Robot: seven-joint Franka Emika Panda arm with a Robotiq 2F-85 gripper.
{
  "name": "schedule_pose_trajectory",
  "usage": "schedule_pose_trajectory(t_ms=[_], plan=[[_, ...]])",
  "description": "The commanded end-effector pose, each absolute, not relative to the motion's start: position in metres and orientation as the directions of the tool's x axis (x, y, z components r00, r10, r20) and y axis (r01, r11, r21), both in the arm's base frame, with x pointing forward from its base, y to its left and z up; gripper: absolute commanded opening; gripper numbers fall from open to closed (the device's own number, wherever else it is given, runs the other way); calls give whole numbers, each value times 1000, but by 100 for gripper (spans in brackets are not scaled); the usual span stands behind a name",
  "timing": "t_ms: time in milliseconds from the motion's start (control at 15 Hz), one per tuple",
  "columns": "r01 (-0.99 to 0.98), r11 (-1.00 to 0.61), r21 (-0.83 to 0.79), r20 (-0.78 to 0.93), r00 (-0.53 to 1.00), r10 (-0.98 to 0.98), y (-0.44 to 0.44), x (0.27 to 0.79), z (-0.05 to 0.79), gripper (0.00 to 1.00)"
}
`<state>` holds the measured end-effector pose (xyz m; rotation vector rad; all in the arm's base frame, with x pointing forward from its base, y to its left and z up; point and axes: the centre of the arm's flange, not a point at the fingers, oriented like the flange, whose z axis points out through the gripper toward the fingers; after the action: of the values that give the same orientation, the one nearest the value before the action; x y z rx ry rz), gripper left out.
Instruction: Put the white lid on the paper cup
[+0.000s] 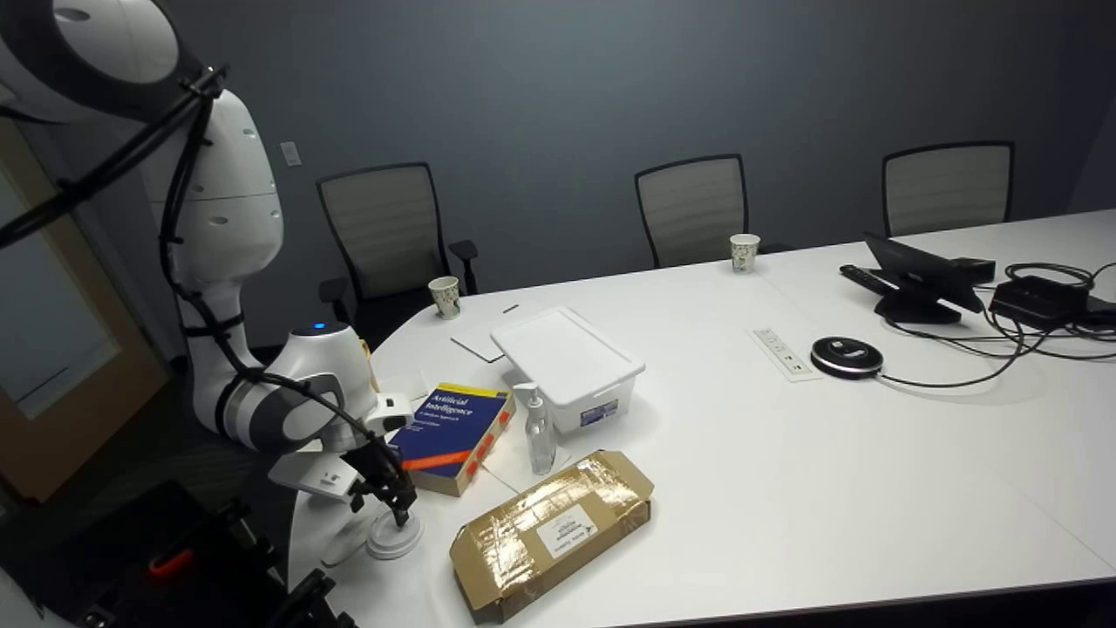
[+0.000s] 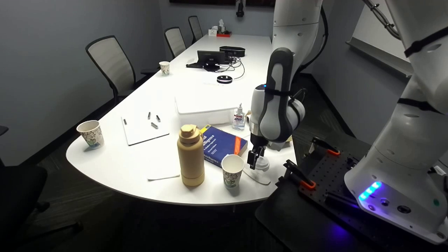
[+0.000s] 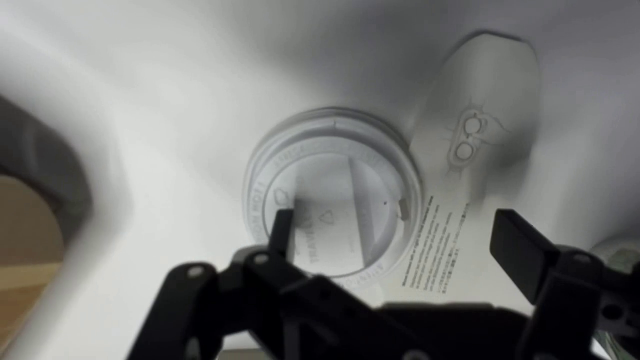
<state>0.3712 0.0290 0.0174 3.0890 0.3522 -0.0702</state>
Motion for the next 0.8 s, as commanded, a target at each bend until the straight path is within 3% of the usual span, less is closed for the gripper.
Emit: schedule_pose_trajectory(t_ms=[0, 733], plan=[[203, -977, 64, -32, 979, 201, 40, 372, 28, 100], [163, -981, 105, -80, 985, 155, 53, 370, 17, 100]])
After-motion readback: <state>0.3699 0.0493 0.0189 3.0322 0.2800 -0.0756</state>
